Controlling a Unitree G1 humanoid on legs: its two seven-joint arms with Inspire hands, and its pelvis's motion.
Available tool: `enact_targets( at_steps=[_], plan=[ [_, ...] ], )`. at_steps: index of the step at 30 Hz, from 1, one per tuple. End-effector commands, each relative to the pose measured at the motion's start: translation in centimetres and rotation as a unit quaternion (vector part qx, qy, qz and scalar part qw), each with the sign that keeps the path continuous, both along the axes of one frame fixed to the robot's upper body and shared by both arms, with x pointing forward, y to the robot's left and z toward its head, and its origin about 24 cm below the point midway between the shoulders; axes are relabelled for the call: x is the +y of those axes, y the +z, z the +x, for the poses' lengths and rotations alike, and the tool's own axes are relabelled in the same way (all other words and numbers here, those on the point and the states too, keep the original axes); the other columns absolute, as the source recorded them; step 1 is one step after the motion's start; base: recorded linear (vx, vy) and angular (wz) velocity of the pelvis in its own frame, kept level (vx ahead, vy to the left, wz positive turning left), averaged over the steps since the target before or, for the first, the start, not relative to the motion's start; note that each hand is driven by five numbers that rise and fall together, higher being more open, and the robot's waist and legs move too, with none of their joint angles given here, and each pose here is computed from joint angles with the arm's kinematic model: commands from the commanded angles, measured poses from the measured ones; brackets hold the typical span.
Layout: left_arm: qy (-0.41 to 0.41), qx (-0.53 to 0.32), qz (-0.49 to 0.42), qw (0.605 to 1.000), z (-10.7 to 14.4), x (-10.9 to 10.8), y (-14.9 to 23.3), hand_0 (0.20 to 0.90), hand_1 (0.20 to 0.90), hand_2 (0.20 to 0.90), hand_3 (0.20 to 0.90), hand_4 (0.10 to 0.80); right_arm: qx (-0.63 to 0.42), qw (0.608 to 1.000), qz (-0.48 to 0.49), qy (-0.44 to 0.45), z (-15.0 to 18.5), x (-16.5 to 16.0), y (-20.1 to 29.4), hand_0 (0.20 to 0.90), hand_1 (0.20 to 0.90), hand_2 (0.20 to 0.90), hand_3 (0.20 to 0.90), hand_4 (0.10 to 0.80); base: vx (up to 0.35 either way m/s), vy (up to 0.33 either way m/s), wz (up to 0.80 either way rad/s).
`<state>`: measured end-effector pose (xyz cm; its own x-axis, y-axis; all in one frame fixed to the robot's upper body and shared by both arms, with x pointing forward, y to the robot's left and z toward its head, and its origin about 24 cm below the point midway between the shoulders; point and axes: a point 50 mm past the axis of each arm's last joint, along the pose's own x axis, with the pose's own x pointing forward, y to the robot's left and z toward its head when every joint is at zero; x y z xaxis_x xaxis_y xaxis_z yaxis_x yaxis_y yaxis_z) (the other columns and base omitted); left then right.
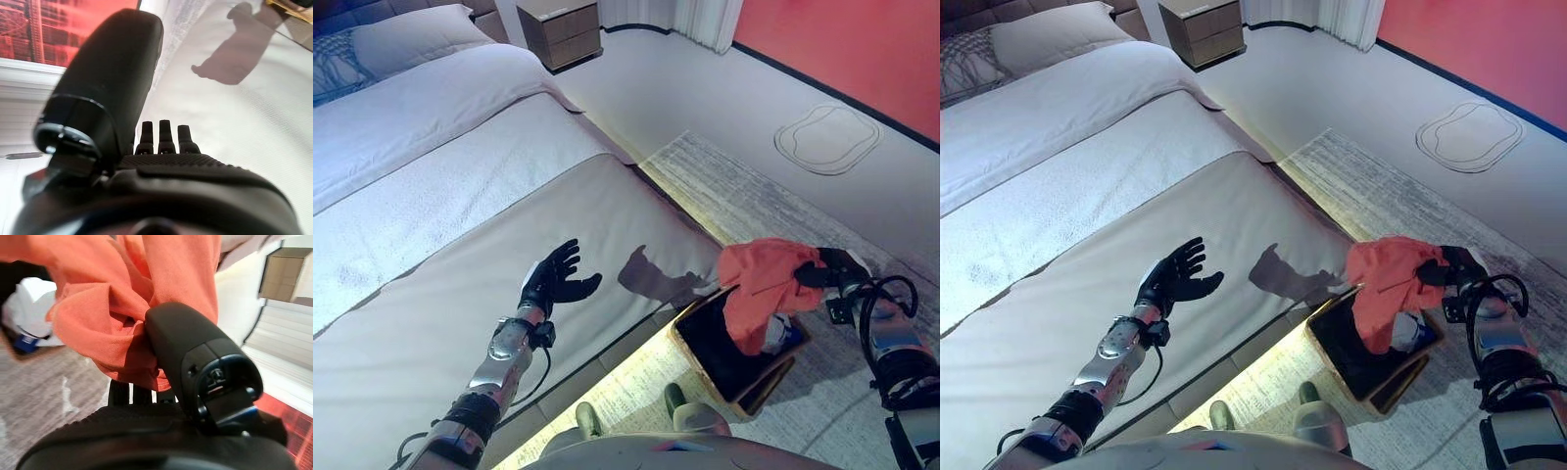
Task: Pick up the clothes from the bed and place them into the basket
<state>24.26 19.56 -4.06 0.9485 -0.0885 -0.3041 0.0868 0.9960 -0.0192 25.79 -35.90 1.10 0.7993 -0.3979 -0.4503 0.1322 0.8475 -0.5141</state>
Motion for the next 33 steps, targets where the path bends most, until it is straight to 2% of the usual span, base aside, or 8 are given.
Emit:
enact_targets(
  at_steps=[1, 2, 24, 29, 33],
  plan=[
    [-0.021, -0.086, 0.001, 0.996, 2.6, -0.7, 3.0, 0.9, 0.9, 0.9, 0.9, 0.8, -0.095, 0.994, -0.054, 0.004, 3.3, -0.4, 4.7, 0.552, 0.552, 0.552, 0.494, 0.394, 0.0, 0.0, 0.0],
    [-0.021, -0.085, 0.0, 0.996, 2.6, -0.7, 3.0, 0.9, 0.9, 0.9, 0.9, 0.8, -0.097, 0.994, -0.058, -0.004, 3.2, -0.3, 4.4, 0.9, 0.9, 0.9, 0.9, 0.8, 0.0, 0.0, 0.0],
    [-0.019, -0.086, -0.01, 0.996, 2.4, -1.4, 2.7, 0.9, 0.9, 0.9, 0.9, 0.8, -0.057, 0.993, -0.064, -0.083, 0.7, -0.7, 0.9, 0.9, 0.9, 0.9, 0.9, 0.8, 0.0, 0.0, 0.0],
    [-0.012, -0.091, -0.01, 0.996, 2.6, -1.4, 3.1, 0.9, 0.9, 0.9, 0.9, 0.8, -0.091, 0.992, -0.054, -0.072, 1.3, 0.3, 1.4, 0.9, 0.9, 0.9, 0.9, 0.8, 0.0, 0.0, 0.0],
    [-0.005, -0.095, -0.012, 0.995, 2.7, -1.4, 3.2, 0.9, 0.9, 0.9, 0.9, 0.8, -0.148, 0.987, -0.046, -0.038, 2.7, 2.6, 2.9, 0.9, 0.9, 0.9, 0.9, 0.8, 0.0, 0.0, 0.0]
  ],
)
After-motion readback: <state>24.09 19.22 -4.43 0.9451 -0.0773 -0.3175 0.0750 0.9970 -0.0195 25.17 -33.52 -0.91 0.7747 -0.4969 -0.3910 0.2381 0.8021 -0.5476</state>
